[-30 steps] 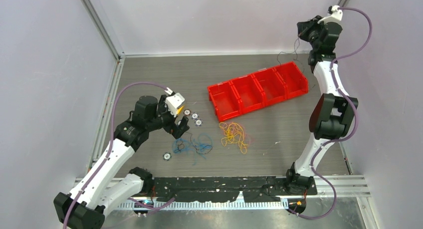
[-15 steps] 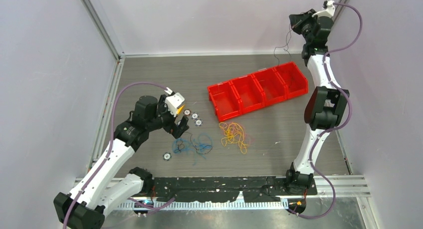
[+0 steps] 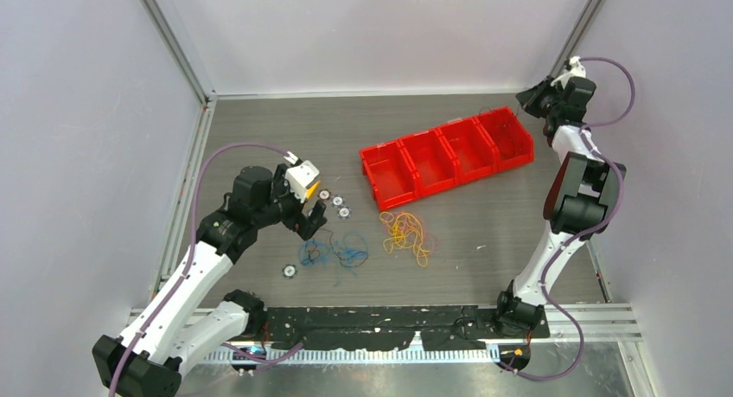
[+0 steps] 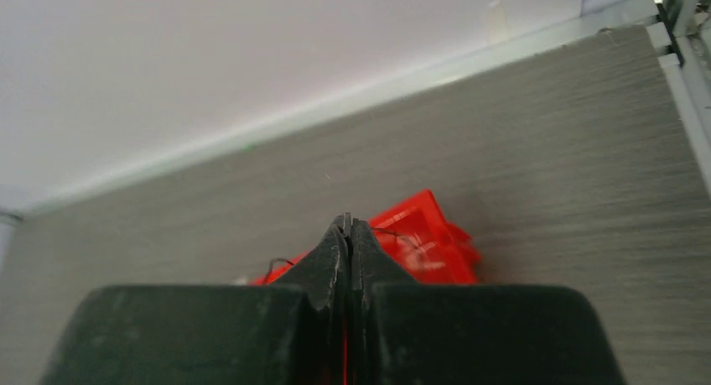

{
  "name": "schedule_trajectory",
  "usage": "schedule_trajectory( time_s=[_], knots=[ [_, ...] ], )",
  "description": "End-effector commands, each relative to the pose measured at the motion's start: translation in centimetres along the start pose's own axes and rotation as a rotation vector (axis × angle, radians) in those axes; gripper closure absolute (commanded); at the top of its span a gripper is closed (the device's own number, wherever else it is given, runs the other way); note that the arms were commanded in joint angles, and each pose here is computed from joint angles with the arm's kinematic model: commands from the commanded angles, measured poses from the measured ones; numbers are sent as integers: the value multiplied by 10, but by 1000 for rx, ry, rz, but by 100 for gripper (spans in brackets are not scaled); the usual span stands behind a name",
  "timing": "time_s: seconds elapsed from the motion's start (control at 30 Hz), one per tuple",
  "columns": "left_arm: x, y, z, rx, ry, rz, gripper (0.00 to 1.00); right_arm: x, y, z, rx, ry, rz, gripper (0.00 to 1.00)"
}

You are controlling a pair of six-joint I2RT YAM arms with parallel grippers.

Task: Untangle the cables

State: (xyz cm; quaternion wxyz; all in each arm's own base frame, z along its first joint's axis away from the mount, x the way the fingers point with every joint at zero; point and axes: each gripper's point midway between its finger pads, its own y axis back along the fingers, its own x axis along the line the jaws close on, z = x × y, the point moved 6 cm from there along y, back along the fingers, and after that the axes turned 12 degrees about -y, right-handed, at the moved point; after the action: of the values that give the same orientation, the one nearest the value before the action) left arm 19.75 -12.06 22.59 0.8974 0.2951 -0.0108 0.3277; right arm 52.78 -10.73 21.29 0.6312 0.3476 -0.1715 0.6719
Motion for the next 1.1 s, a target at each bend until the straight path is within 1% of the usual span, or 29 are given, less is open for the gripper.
schedule_trajectory(
  time_s=[0.0, 0.13, 0.33, 0.37, 0.4, 0.57, 0.63, 0.7, 0.73, 0.77, 0.8, 0.87, 0.9, 0.93, 0.97, 1.0, 1.03, 1.07],
  knots=[
    [3, 1, 7, -35, -3, 14, 2, 36, 27, 10, 22, 387, 49, 95],
    [3, 1, 7, -34, -2, 15, 1, 31, 27, -6, 103, 609, 7, 94],
    [5, 1, 10, -38, -5, 17, 1, 18, 7, -35, 218, 891, -72, 95],
    [5, 1, 10, -38, -5, 20, 1, 18, 4, -33, 217, 912, -81, 95],
    [5, 1, 9, -36, -5, 21, 1, 12, 0, -39, 247, 936, -83, 95],
    [5, 2, 8, -34, -12, 23, 1, -1, -12, -38, 260, 1067, -102, 95],
    [5, 2, 7, -32, -14, 23, 1, -5, -12, -41, 279, 1097, -95, 93],
    [5, 1, 7, -30, -14, 23, 1, -4, -11, -43, 301, 1094, -72, 85],
    [5, 1, 7, -29, -14, 23, 1, 0, -11, -42, 300, 1090, -57, 77],
    [5, 1, 7, -29, -14, 21, 1, 2, -9, -42, 310, 1072, -53, 72],
    [5, 1, 8, -30, -14, 21, 1, 6, -9, -39, 305, 1066, -45, 64],
    [5, 1, 9, -29, -12, 14, 1, 15, -7, -33, 298, 1043, -40, 55],
    [5, 1, 10, -28, -10, 13, 1, 18, -5, -31, 303, 1026, -41, 52],
    [5, 1, 10, -26, -9, 10, 1, 25, -4, -25, 289, 1023, -32, 47],
    [5, 2, 10, -26, -9, 13, 1, 29, -1, -21, 287, 1011, -32, 45],
    [5, 2, 10, -26, -9, 15, 1, 36, 0, -15, 271, 1009, -22, 39],
    [5, 2, 10, -24, -9, 15, 1, 41, 3, -11, 264, 996, -20, 36],
    [5, 3, 10, -24, -8, 18, 1, 47, 5, -5, 252, 986, -16, 30]
  ],
)
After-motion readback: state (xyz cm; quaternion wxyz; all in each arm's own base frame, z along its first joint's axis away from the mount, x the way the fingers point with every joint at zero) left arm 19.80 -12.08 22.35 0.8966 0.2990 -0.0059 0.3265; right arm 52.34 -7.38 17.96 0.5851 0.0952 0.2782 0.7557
